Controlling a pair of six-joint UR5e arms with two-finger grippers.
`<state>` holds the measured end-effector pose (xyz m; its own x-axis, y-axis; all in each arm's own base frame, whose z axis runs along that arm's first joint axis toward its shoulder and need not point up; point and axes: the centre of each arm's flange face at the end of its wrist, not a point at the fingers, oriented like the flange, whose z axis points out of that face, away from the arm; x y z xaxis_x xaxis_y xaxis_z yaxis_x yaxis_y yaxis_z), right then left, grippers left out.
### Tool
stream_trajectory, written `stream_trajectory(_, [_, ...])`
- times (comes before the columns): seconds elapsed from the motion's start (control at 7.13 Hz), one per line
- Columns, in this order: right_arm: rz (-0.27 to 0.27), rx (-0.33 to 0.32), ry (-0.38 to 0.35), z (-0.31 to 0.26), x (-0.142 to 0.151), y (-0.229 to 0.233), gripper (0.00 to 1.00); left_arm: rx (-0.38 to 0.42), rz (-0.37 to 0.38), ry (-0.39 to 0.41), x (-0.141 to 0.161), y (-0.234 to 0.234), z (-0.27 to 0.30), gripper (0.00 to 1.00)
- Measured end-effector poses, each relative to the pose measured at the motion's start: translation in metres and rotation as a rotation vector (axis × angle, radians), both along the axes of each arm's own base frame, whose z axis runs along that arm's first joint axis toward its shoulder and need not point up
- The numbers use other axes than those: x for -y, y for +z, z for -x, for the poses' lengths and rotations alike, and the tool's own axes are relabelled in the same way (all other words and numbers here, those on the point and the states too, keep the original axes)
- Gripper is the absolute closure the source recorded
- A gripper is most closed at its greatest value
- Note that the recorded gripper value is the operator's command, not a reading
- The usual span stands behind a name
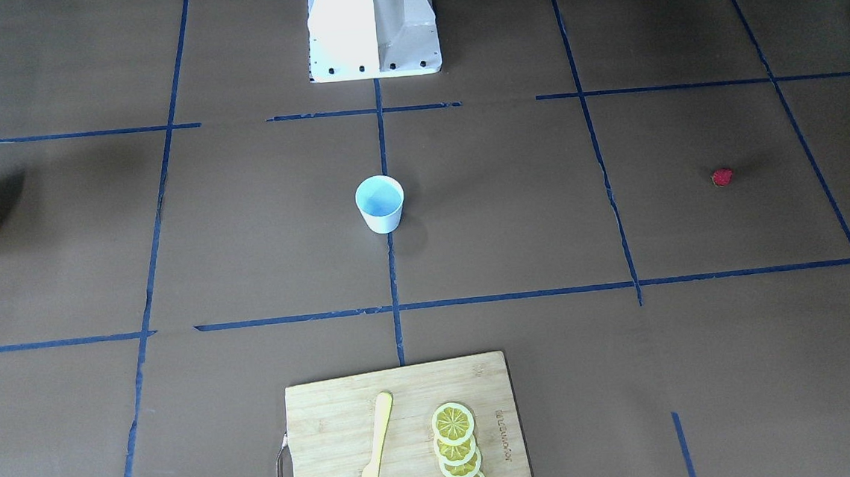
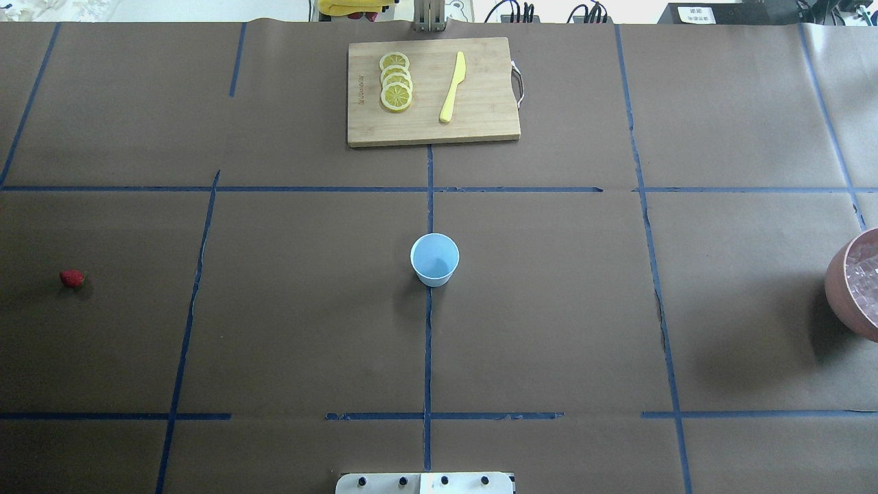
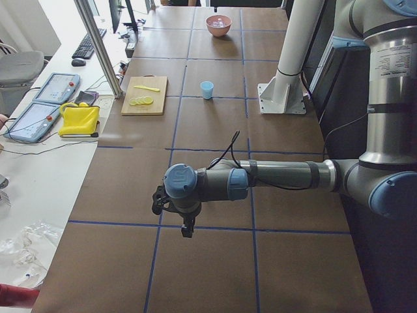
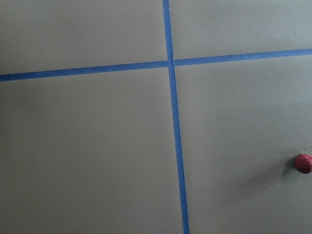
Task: Put ice and strawberries in cup
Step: 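Lower the right gripper into the pink bowl and grasp an ice cube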
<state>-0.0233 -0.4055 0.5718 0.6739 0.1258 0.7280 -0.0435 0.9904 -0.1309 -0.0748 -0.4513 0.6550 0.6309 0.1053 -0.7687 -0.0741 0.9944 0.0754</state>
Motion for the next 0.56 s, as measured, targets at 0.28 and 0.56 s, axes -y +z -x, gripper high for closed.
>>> stream_trajectory(0.28, [0.068, -0.033, 0.107, 0.027, -0.019, 0.006, 0.06, -0.004, -0.004, -0.001, 0.000, -0.001, 0.000, 0.00])
stream_trajectory(0.56, [0.132, -0.063, 0.190, 0.039, -0.039, 0.023, 0.08, -0.004, -0.007, -0.002, -0.001, -0.003, 0.000, 0.00])
